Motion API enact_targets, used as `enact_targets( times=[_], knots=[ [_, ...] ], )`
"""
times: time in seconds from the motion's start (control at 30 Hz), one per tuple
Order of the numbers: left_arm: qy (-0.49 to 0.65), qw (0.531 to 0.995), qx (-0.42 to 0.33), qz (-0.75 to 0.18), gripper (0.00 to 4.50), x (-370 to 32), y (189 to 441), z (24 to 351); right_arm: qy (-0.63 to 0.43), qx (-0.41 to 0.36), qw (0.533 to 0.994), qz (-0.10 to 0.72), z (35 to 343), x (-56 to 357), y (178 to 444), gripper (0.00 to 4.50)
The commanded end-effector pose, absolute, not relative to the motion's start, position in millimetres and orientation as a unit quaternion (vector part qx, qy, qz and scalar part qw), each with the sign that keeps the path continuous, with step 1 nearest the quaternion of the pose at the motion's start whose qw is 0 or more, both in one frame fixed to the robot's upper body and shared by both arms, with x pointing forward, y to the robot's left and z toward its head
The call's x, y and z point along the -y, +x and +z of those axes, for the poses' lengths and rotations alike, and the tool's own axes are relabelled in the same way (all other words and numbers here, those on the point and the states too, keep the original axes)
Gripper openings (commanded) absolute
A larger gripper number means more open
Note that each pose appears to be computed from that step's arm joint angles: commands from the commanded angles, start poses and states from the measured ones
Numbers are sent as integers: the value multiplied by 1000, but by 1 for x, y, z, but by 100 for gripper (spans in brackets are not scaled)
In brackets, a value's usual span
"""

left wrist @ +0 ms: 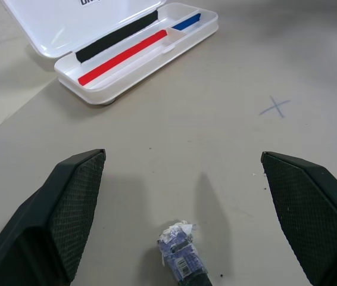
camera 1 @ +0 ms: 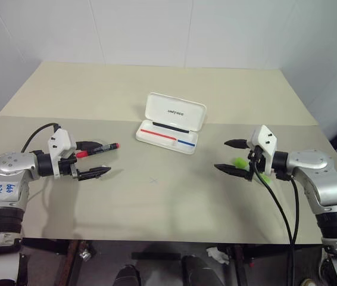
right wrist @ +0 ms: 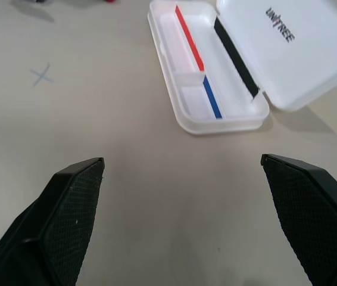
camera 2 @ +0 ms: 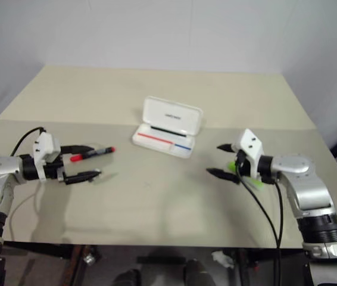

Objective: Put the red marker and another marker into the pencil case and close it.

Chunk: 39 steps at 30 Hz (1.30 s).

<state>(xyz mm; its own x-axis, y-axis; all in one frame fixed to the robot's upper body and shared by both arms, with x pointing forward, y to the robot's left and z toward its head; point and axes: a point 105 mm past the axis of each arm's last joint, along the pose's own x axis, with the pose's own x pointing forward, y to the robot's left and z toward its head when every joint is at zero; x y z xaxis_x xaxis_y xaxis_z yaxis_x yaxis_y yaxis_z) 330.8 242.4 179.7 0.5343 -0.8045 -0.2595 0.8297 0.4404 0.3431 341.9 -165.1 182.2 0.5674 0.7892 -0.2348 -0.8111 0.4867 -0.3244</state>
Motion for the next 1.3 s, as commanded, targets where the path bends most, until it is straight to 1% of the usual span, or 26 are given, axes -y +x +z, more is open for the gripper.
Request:
enact_targets(
  times=[0.03,0.17,0.33,0.5,0.6,0.73,0.83,0.93,1.13,1.3],
  knots=[
    [232,841,-10,-488,449,-238,327,193,-201,6,865,460,198,161,342,450],
    [228,843,-5,-488,449,-235,326,192,-197,9,866,459,193,158,343,450],
    [215,846,0,-488,449,-235,321,191,-198,9,862,467,196,145,344,450],
    [184,854,16,-487,449,-239,309,193,-214,-42,854,472,186,121,357,450],
    [175,858,19,-482,449,-246,302,193,-213,-33,840,498,191,99,363,450],
    [163,862,29,-479,449,-253,294,195,-221,-62,839,492,187,83,383,450],
    [165,868,28,-467,449,-261,291,197,-232,-70,831,500,187,73,392,450],
    [171,873,32,-456,449,-265,288,199,-244,-87,825,503,179,65,400,450],
    [179,880,35,-439,449,-267,279,200,-246,-109,809,523,168,46,405,450],
    [185,886,35,-424,449,-270,272,200,-256,-128,806,518,158,39,414,450]
  ],
)
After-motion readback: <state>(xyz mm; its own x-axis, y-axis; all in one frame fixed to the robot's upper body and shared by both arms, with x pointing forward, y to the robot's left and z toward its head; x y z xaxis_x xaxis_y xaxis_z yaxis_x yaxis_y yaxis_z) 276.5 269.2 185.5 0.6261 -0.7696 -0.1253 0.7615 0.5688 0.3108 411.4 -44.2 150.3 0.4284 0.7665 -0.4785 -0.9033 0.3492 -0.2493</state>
